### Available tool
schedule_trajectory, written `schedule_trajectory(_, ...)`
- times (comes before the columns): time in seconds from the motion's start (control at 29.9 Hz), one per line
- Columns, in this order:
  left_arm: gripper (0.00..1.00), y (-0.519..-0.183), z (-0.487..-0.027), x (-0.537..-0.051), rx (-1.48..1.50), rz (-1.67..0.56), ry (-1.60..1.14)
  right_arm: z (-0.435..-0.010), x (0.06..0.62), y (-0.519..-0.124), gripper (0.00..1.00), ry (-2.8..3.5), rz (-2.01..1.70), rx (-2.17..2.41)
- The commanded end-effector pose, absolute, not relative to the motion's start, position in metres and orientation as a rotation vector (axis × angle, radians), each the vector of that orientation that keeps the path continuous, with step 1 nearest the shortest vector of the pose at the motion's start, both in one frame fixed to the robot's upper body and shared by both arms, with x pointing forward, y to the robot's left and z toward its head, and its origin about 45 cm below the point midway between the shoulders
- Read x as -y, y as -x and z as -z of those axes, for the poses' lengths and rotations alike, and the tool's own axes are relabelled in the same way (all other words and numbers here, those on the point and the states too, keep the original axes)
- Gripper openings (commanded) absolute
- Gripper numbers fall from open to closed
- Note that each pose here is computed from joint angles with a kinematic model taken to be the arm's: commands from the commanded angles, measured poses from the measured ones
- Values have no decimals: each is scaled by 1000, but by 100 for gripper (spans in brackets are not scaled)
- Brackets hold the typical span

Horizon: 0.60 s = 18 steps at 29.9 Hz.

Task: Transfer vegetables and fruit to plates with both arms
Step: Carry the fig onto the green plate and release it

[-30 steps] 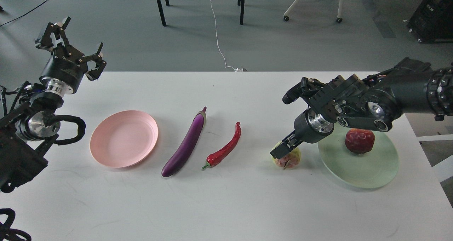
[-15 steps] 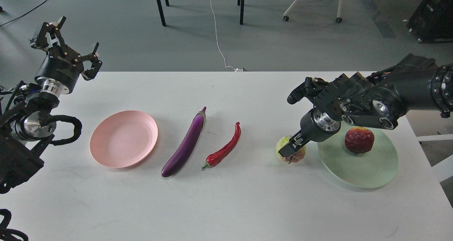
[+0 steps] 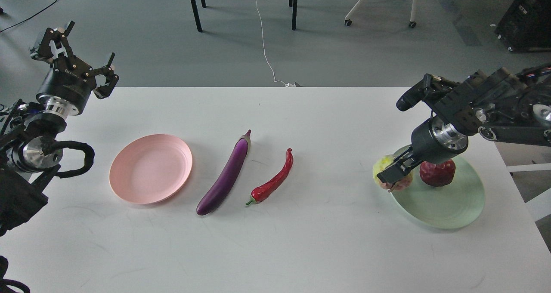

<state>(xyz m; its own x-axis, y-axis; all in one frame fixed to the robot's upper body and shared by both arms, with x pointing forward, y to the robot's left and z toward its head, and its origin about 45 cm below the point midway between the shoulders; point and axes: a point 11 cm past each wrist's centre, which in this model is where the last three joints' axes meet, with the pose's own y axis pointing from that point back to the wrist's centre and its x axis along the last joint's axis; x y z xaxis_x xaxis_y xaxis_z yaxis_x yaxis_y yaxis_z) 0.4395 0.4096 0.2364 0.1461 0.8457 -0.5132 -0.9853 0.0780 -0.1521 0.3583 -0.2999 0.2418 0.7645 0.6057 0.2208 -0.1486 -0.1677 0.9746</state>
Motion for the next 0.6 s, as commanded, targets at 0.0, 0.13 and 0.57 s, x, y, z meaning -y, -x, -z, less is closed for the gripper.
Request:
schedule_trajectory(0.0, 98, -440, -235, -407, -331, -1404, 524, -238, 328, -350, 50, -1591, -653, -361)
schedule_trajectory(0.13, 98, -440, -234, -405, -335, -1401, 526, -221, 338, -340, 55, -1602, -604, -368)
schedule_trajectory(0.57, 98, -439, -239, -413, -317, -1407, 516, -203, 350, -343, 97, -1660, -576, -262)
